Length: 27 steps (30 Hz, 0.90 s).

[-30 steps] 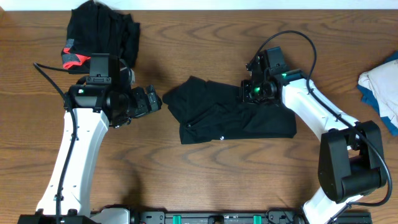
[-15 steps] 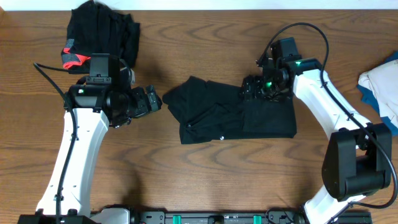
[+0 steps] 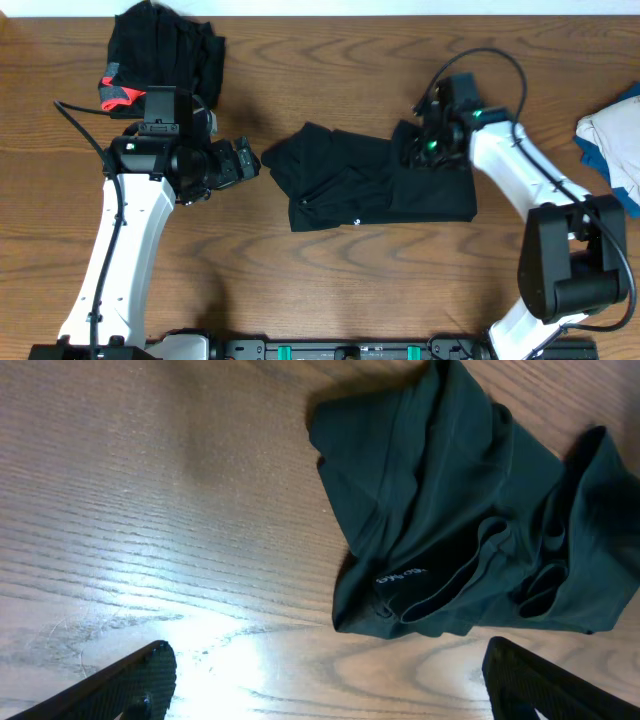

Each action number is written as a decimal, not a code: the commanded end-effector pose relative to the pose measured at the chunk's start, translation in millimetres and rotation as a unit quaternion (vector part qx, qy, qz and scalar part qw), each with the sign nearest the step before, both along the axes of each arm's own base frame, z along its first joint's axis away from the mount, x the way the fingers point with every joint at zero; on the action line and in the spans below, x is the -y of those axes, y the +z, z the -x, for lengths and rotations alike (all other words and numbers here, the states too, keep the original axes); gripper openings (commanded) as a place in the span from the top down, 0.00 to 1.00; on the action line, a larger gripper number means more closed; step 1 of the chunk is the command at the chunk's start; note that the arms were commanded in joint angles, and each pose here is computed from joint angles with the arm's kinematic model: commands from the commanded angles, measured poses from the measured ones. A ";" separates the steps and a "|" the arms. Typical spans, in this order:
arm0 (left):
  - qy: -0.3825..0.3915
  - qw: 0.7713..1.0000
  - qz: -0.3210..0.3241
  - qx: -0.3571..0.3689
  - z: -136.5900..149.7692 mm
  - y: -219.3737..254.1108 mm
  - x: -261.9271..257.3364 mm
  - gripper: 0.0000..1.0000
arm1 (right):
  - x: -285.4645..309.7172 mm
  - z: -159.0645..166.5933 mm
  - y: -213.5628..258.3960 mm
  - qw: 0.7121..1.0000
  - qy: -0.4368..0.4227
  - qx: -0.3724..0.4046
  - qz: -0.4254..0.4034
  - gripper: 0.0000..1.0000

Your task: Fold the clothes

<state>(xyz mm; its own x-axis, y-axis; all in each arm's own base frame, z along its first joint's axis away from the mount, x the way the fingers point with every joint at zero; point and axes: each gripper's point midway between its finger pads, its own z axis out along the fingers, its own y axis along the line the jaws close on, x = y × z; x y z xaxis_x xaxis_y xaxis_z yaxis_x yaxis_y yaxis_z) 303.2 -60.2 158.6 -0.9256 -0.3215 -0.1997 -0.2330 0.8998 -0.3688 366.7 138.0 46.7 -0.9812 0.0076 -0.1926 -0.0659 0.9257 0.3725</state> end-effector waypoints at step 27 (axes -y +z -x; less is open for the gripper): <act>-0.010 1.000 -0.002 -0.004 -3.7 -8.8 1.2 0.02 | -10.2 8.9 68.5 0.999 -0.002 0.029 0.017 0.12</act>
<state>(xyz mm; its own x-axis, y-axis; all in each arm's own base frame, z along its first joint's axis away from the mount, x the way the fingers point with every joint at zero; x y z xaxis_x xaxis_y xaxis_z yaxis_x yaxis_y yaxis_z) 306.4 -60.1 158.7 -0.9232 -0.3217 -0.2102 -0.2292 0.9000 -0.3708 337.4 151.8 69.5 -0.9934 0.0333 -0.1098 -0.0097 0.9289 0.3701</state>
